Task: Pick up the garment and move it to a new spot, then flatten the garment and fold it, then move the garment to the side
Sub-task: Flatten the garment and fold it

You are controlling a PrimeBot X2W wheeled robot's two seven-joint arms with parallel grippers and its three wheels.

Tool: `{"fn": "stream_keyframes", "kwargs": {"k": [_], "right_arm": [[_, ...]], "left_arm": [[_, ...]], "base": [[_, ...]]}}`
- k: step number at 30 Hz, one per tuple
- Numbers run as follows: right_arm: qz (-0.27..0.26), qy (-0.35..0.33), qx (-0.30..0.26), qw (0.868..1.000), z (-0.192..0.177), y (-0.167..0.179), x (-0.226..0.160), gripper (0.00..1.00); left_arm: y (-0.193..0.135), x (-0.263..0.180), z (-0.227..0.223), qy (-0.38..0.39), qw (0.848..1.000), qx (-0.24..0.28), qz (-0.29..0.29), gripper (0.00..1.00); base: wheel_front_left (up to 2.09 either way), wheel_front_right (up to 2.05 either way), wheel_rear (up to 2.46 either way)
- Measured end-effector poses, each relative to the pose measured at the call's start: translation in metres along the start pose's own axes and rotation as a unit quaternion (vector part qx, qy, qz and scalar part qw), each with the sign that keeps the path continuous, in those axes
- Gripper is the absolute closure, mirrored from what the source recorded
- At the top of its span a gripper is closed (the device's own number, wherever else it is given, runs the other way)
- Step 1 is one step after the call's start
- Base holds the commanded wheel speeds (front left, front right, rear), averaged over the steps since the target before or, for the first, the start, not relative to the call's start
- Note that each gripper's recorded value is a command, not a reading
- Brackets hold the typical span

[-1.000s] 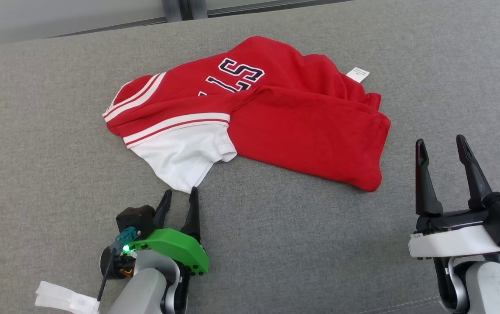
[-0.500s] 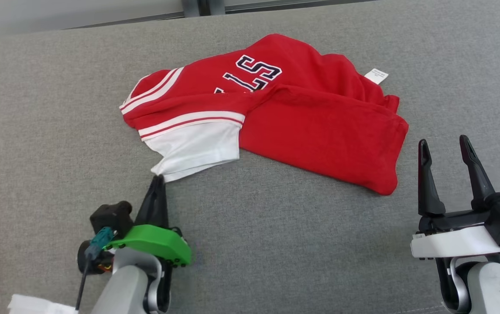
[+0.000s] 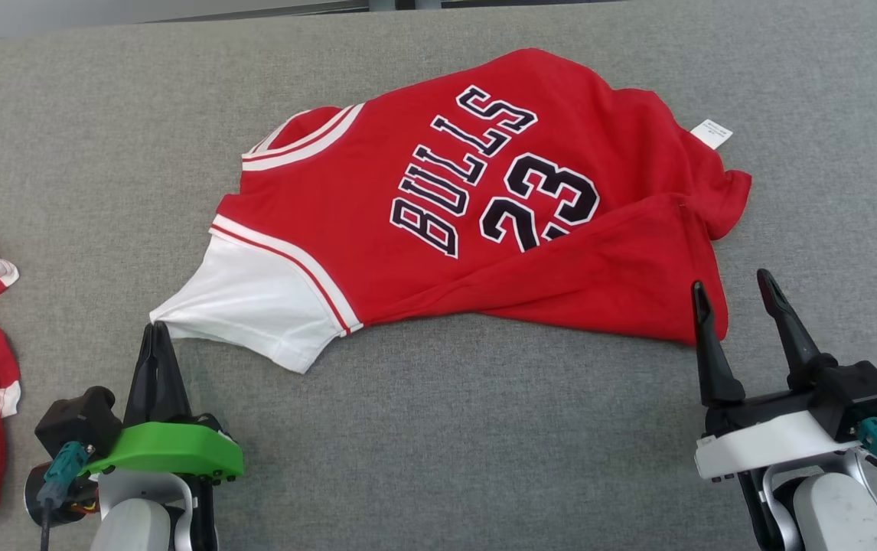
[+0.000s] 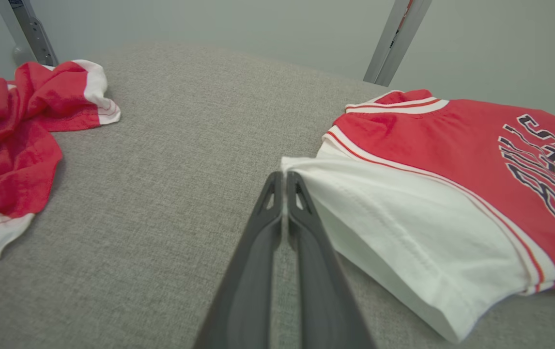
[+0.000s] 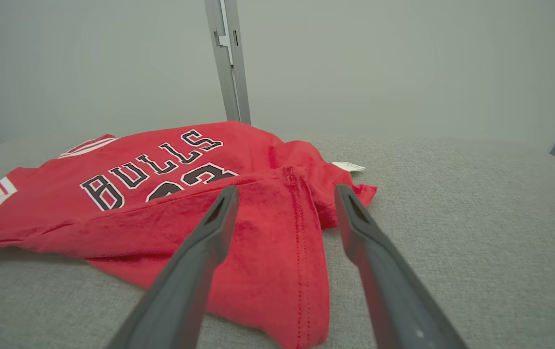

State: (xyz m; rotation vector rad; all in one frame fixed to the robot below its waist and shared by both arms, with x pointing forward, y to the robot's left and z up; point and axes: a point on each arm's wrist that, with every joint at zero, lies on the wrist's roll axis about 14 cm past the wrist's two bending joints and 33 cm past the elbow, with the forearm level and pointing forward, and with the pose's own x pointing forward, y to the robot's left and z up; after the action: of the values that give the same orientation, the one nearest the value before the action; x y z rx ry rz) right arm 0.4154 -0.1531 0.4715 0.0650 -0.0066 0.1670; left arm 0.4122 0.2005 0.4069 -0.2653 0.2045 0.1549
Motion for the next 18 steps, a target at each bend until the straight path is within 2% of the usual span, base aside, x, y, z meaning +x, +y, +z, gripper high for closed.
{"fn": "stream_keyframes", "kwargs": {"k": [7, 12, 18], "right_arm": [[0.024, 0.015, -0.003, 1.000, -0.012, 0.002, 0.016, 0.00], [0.058, 0.065, -0.033, 0.996, -0.039, -0.002, 0.028, 0.00], [0.075, 0.111, -0.018, 0.991, -0.056, -0.001, 0.042, 0.00]], "left_arm": [[0.005, 0.001, -0.005, 0.005, 1.000, 0.002, 0.008, 1.00], [0.007, 0.000, -0.011, 0.014, 1.000, 0.003, 0.009, 1.00], [0.007, -0.004, -0.012, 0.015, 1.000, 0.002, 0.008, 1.00]], "base": [[0.00, 0.00, 0.00], [0.00, 0.00, 0.00], [0.00, 0.00, 0.00]]}}
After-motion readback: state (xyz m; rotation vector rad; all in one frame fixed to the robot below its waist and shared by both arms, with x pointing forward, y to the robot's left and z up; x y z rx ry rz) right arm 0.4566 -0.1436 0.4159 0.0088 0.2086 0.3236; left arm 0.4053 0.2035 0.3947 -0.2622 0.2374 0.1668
